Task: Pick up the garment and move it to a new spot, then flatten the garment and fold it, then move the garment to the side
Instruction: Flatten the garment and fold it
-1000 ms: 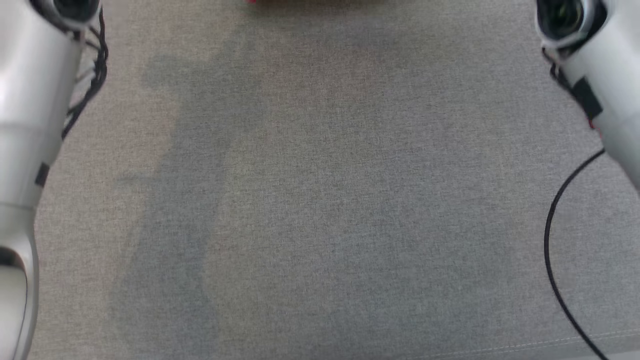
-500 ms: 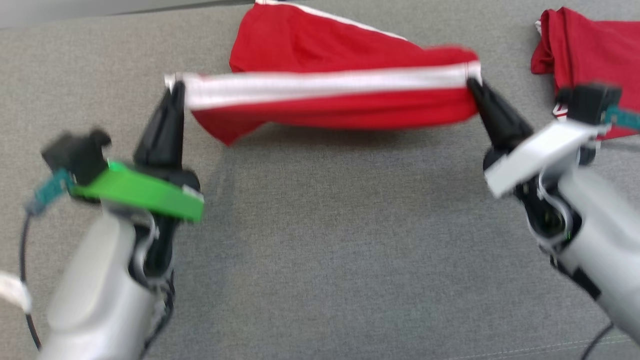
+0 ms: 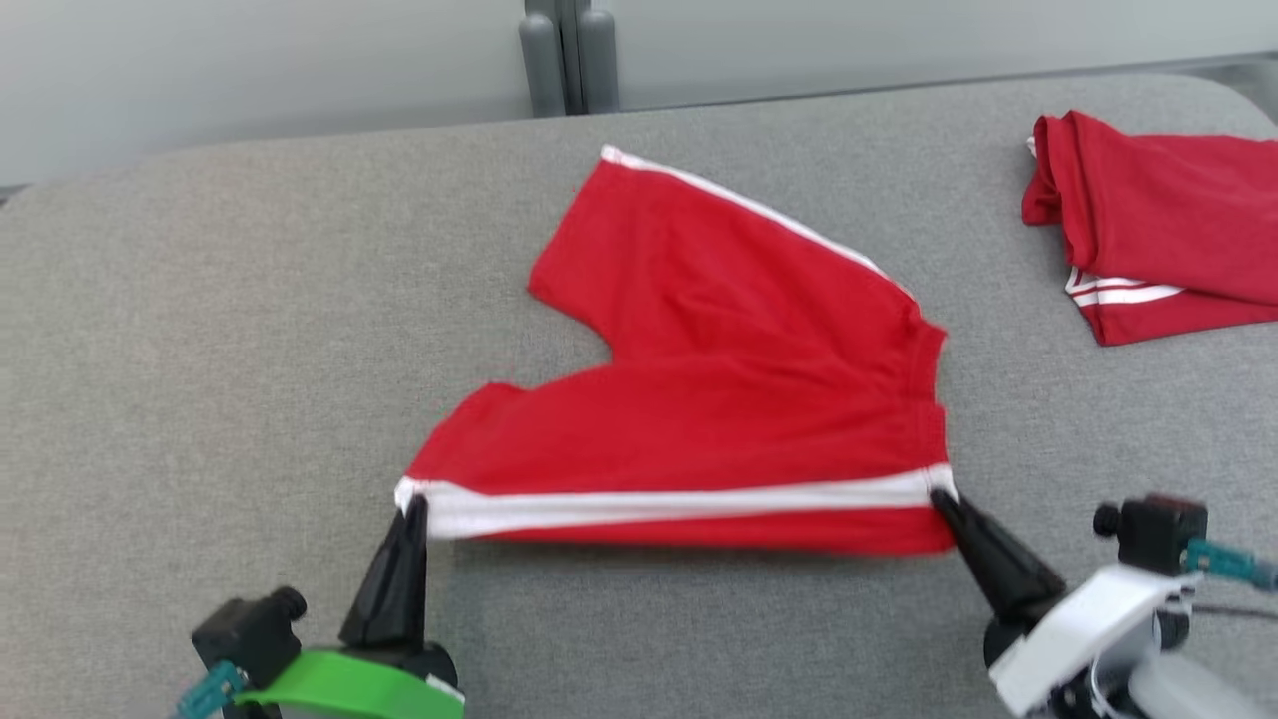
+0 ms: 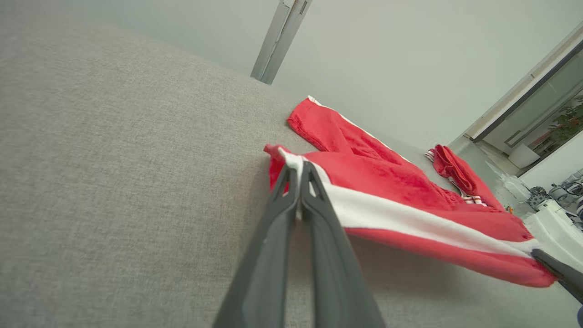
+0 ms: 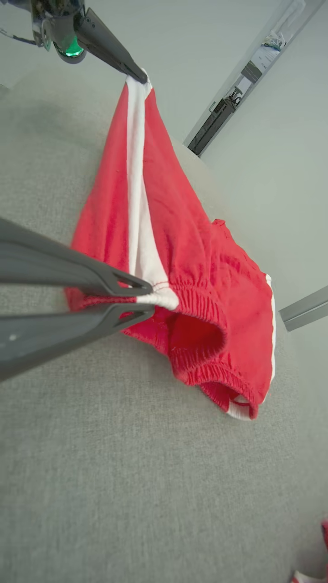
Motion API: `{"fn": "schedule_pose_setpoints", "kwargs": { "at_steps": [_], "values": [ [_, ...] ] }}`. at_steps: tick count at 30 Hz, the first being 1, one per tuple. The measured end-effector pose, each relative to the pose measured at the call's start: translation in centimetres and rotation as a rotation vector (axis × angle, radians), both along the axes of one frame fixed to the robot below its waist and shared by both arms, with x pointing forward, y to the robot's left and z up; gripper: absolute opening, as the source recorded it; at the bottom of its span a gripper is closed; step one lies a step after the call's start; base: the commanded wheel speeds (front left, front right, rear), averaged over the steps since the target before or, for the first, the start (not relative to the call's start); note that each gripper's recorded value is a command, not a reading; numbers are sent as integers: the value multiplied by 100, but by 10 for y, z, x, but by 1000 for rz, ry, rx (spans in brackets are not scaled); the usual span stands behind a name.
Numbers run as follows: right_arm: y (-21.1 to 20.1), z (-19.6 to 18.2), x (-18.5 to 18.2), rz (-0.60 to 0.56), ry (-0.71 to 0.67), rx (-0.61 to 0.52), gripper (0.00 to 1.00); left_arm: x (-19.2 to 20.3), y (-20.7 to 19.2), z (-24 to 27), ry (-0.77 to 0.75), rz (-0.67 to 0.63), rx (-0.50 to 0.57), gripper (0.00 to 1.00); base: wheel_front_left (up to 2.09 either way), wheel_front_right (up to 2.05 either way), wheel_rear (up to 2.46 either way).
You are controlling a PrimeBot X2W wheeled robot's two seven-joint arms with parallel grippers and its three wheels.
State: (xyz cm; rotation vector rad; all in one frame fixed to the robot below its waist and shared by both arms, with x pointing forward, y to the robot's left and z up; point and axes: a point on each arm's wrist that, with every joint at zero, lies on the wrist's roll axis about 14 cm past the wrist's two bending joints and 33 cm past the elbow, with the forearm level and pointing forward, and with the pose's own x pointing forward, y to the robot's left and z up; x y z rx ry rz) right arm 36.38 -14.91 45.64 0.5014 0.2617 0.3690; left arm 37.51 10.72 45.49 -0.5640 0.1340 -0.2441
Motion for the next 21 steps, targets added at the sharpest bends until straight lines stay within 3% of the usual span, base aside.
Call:
{"fn": "schedule_pose_setpoints", "kwargs": {
  "at_steps": [9,14,21],
  "values": [
    [12,-24,-56,21,89,19,0,-33,8,-17,62,31,10,0,0,0,0],
    [9,-7,-49,-19,24,39,0,-28,1,-10,33,-4,34,0,0,0,0],
    [-4,26,-26,-101,-94,70,0,16,-22,36,-150,-141,116,0,0,0,0]
  ]
}}
